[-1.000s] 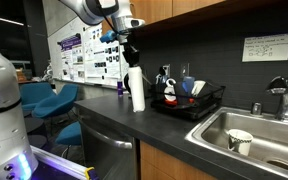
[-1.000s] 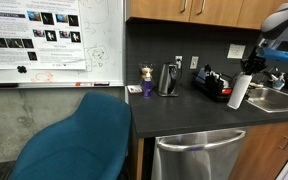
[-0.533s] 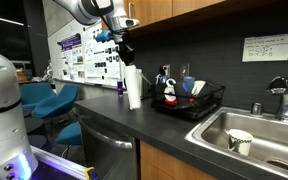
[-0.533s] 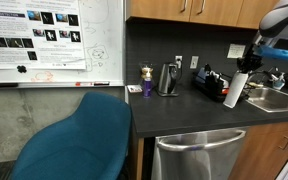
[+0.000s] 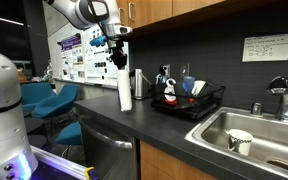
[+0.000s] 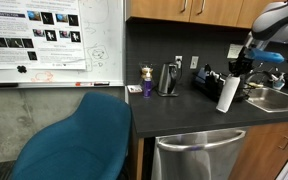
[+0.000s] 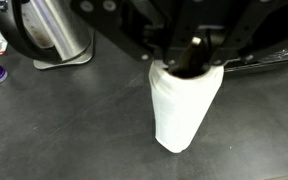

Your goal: Shift the paper towel roll to the left

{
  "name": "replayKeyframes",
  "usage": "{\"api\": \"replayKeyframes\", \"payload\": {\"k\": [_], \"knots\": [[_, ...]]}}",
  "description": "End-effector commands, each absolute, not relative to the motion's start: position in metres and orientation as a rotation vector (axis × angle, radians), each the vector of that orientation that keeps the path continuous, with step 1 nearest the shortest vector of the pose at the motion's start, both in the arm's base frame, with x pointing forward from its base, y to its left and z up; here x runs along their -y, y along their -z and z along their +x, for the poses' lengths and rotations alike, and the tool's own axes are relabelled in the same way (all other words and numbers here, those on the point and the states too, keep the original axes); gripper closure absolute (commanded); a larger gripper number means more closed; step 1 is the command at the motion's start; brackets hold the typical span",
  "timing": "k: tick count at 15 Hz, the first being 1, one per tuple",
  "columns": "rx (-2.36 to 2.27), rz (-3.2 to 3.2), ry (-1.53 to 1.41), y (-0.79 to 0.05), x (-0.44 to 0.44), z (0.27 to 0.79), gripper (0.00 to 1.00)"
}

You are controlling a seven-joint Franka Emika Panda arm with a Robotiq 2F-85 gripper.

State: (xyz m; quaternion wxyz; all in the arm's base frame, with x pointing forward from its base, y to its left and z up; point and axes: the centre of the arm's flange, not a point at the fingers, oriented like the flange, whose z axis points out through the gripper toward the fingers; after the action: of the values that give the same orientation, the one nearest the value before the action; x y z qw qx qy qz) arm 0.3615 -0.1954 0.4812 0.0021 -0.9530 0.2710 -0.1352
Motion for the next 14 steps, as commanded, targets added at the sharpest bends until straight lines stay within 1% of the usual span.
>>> {"api": "replayKeyframes", "payload": {"k": [1, 14], "knots": [[-0.795, -3.004, 0.429, -0.480, 0.168, 0.368, 0.52], [-0.562, -3.064, 0.423, -0.482, 0.090, 0.412, 0.52]]}}
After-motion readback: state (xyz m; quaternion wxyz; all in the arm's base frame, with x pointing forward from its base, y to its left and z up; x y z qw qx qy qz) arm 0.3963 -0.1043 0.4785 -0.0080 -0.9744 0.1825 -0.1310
